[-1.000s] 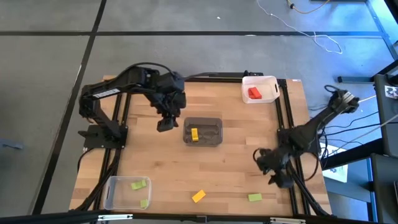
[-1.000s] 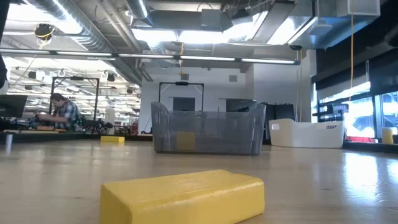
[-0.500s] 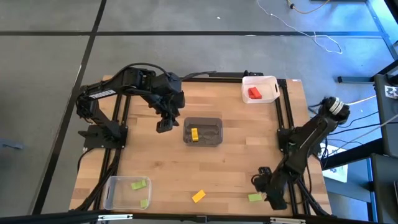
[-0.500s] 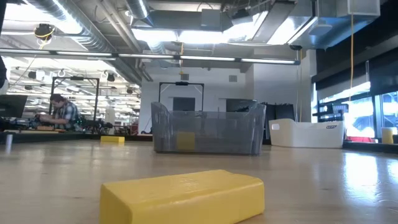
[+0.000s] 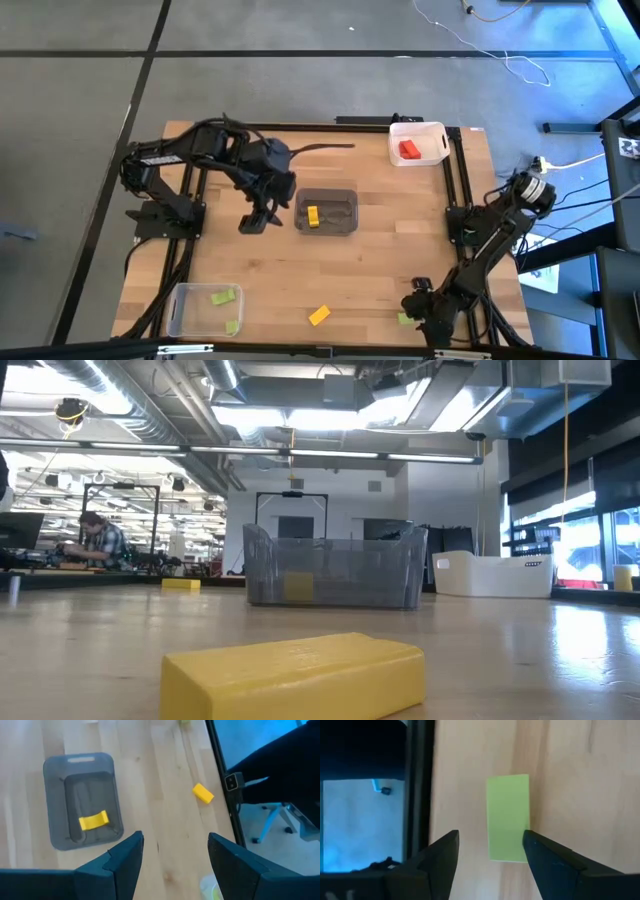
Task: Sort & place blocks by color
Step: Put the green block into the transparent bin
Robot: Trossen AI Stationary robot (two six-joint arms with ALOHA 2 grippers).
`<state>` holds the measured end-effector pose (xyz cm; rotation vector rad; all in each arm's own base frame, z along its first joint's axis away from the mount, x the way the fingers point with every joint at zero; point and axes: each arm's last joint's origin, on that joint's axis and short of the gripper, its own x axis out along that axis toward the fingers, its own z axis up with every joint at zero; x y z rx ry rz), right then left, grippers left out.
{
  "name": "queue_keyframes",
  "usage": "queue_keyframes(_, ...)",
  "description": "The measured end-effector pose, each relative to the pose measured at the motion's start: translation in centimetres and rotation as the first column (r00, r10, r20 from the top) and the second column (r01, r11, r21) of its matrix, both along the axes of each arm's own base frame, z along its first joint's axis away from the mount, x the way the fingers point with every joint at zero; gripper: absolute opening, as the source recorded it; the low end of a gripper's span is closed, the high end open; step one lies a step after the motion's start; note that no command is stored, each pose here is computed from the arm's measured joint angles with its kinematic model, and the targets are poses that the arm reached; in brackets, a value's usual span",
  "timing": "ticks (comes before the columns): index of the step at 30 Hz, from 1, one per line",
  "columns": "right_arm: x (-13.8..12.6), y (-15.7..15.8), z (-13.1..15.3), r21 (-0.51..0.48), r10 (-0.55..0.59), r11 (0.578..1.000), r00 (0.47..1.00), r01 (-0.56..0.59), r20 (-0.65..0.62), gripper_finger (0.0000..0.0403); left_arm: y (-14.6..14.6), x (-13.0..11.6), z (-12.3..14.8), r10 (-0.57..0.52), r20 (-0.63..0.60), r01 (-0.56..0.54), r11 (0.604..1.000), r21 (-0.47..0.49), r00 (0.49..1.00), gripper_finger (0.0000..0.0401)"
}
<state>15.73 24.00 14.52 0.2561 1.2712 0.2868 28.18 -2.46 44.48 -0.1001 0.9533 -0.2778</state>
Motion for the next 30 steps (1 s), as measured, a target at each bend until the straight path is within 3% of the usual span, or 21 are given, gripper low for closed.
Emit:
queue_keyframes(5, 0.6, 0.8, -0.2, -0.034, 0.017, 0.999, 1.000, -0.017, 0.001, 0.0229, -0.7, 0.0, 0.0, -0.021, 0.010, 0.021, 1.000, -0.001, 1.000, 0.0214)
queue_keyframes(9, 0.7, 0.8, 0.0, -0.128, 0.007, 0.992, 1.000, -0.008, -0.009, 0.0229, -0.8, 0.0, 0.0, -0.027, 0.009, 0.027, 1.000, -0.002, 1.000, 0.0214)
queue_keyframes(18, 1.1, 1.4, 1.4, -0.115, 0.001, 0.993, 1.000, -0.001, 0.003, 0.0229, -0.8, 0.1, 0.1, -0.021, 0.023, 0.021, 1.000, -0.006, 1.000, 0.0214)
queue_keyframes(30, 1.5, 1.9, -0.4, -0.132, -0.053, 0.990, 0.999, 0.052, -0.009, 0.0229, -0.8, 0.3, 0.2, -0.019, 0.038, 0.019, 1.000, -0.008, 0.999, 0.0214)
